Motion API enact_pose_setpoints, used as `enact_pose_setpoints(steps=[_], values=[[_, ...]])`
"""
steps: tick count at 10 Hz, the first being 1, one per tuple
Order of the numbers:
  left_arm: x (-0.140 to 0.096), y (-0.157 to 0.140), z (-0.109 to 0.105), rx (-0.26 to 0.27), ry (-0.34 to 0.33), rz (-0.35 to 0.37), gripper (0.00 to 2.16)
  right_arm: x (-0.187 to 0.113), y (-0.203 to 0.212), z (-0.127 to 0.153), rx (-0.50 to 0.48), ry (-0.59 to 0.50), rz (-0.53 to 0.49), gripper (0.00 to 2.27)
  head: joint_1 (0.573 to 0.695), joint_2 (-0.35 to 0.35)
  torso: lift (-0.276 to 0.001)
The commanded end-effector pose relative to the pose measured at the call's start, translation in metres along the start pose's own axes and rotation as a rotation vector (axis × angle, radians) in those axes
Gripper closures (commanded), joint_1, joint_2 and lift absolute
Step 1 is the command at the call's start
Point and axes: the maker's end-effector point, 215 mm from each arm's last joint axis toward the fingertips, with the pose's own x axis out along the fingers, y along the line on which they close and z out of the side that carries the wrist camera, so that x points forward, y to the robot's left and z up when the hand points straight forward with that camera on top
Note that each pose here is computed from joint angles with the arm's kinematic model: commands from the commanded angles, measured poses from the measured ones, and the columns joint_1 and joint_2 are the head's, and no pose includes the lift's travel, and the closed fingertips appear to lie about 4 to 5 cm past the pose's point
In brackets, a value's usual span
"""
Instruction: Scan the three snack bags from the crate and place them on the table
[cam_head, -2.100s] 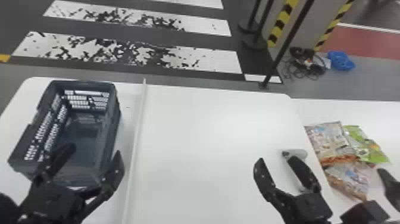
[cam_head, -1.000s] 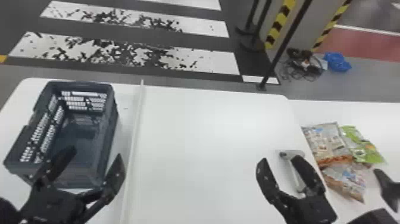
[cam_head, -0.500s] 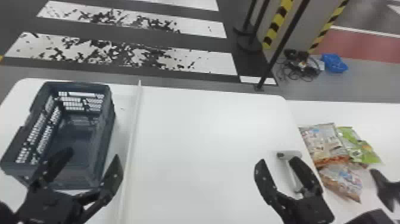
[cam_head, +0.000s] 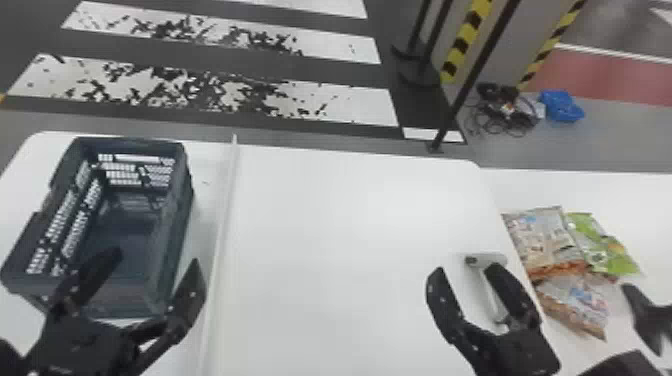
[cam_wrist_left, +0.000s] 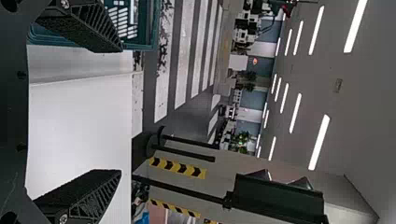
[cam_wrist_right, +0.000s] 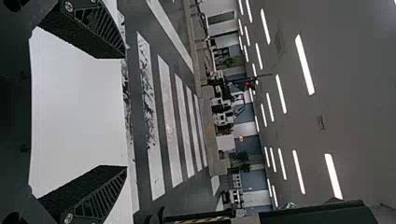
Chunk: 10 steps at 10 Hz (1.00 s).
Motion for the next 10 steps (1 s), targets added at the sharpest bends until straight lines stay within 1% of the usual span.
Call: enact_pose_setpoints(steps=[1,10], values=[[0.0,-0.0001,0.0001,0.0,-0.001,0.0,0.07,0.0,-0.0001,0.0001,-0.001,0.0,0.0,0.08,0.695,-0.202,-0.036],[-0.0004,-0.0009,-0.0005,-0.002,0.001,-0.001,0.07,-0.0005,-0.0006,-0.0013,-0.001,0.003,0.001,0.08,0.695,-0.203,-0.036]])
